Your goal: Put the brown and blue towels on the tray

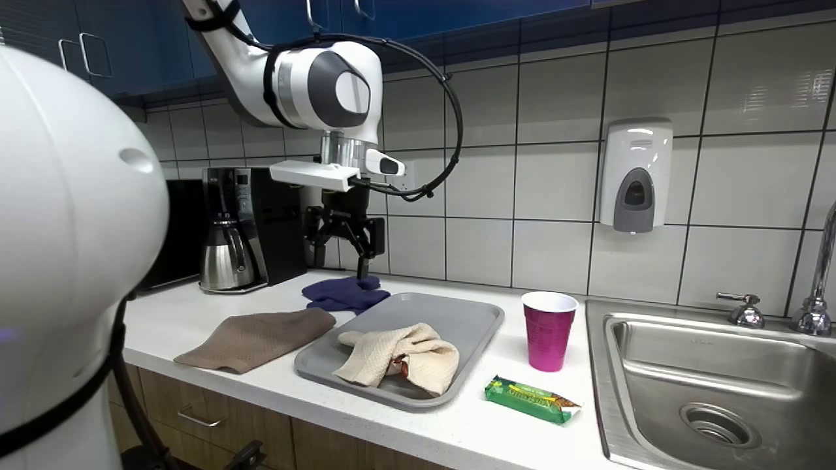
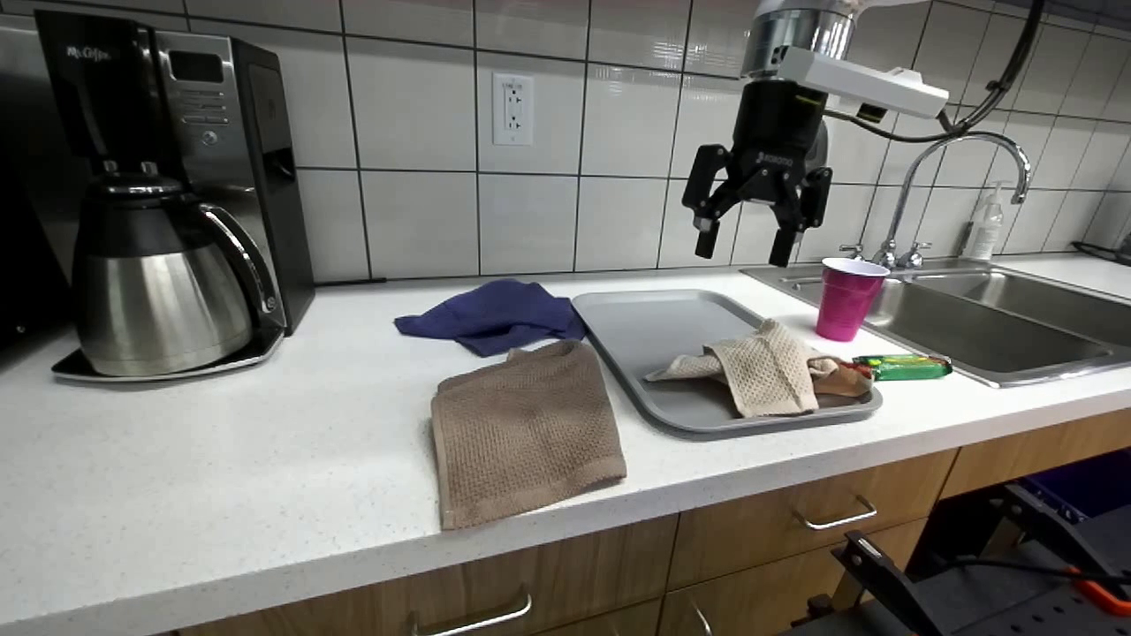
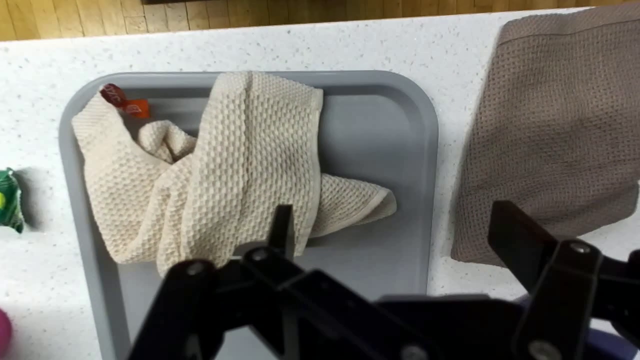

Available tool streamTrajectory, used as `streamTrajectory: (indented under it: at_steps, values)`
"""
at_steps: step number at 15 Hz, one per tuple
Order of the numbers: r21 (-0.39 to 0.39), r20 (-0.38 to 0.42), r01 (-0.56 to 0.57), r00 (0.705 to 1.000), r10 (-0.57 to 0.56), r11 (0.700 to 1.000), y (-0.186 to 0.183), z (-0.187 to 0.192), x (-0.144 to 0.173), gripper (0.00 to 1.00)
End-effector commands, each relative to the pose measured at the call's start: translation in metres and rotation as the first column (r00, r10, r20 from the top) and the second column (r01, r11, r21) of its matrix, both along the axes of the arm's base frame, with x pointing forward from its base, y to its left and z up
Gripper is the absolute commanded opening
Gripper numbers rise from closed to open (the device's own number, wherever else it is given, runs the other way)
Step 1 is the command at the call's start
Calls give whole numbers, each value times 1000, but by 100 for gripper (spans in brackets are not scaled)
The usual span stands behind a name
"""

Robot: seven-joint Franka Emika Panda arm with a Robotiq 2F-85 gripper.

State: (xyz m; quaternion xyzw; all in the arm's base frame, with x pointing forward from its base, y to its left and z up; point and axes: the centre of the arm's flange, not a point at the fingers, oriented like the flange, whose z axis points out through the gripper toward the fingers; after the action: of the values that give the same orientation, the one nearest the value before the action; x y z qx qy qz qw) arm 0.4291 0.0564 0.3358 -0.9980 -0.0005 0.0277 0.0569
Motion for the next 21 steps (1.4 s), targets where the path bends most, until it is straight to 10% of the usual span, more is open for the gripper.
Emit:
streamTrajectory:
  at_steps: [1, 21]
  values:
    - [3, 13, 16, 1000, -16, 1000, 24, -6, 21, 100]
    - [19, -34, -2, 999, 2, 1000, 143, -78, 80, 100]
